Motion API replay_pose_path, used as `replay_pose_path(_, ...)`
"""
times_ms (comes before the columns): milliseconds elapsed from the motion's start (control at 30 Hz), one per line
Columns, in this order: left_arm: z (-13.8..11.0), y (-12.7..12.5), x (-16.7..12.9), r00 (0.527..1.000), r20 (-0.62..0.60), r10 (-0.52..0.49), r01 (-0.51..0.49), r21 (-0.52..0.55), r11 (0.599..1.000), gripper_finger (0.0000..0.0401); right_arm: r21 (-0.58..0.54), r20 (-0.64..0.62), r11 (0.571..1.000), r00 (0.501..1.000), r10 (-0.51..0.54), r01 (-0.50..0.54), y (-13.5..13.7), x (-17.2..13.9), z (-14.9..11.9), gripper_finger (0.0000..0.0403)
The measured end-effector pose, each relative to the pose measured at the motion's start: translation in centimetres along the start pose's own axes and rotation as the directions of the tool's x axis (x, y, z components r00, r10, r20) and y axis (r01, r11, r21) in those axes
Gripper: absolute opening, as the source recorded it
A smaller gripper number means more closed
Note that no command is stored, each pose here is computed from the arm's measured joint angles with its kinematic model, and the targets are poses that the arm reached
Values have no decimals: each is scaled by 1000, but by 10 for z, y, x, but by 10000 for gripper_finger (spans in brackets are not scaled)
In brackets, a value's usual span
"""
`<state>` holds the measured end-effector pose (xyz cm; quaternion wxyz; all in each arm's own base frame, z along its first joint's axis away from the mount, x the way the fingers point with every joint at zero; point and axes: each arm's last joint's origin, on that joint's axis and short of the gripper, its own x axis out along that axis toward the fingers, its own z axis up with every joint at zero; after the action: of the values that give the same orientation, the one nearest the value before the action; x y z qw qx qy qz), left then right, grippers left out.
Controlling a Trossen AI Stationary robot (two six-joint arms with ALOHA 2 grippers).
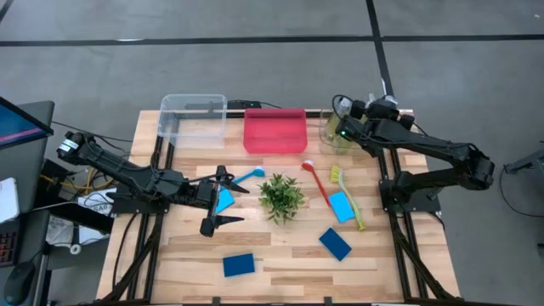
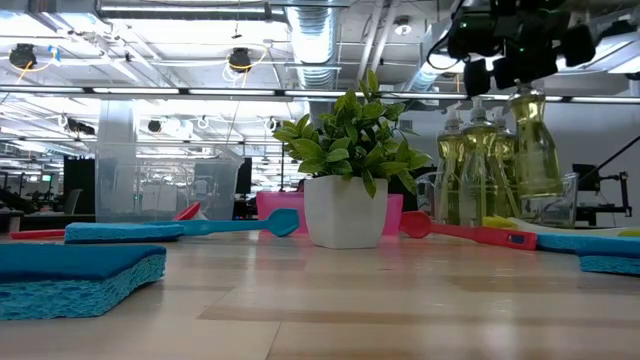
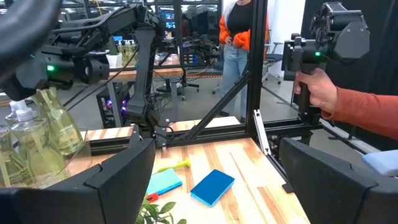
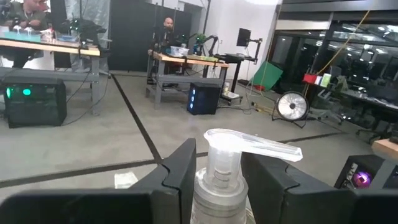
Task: Pick & Place Kitchen Sink Supplies
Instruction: Put the green dishwashing liquid dispenser into the right transparent bin
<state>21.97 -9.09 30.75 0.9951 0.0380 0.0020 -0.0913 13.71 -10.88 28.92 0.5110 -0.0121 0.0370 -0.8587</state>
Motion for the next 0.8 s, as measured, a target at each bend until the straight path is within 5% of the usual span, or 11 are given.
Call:
replay_pose_path(333,0,0,0,1000,0,0,0,0,1000,346,-11,-30,1000,999,12,-13,4,0,-3,107)
replay_pose_path(800,0,0,0,1000,0,0,0,0,1000,346,-23,-71,999,997,32,-33,4,0,-3,192)
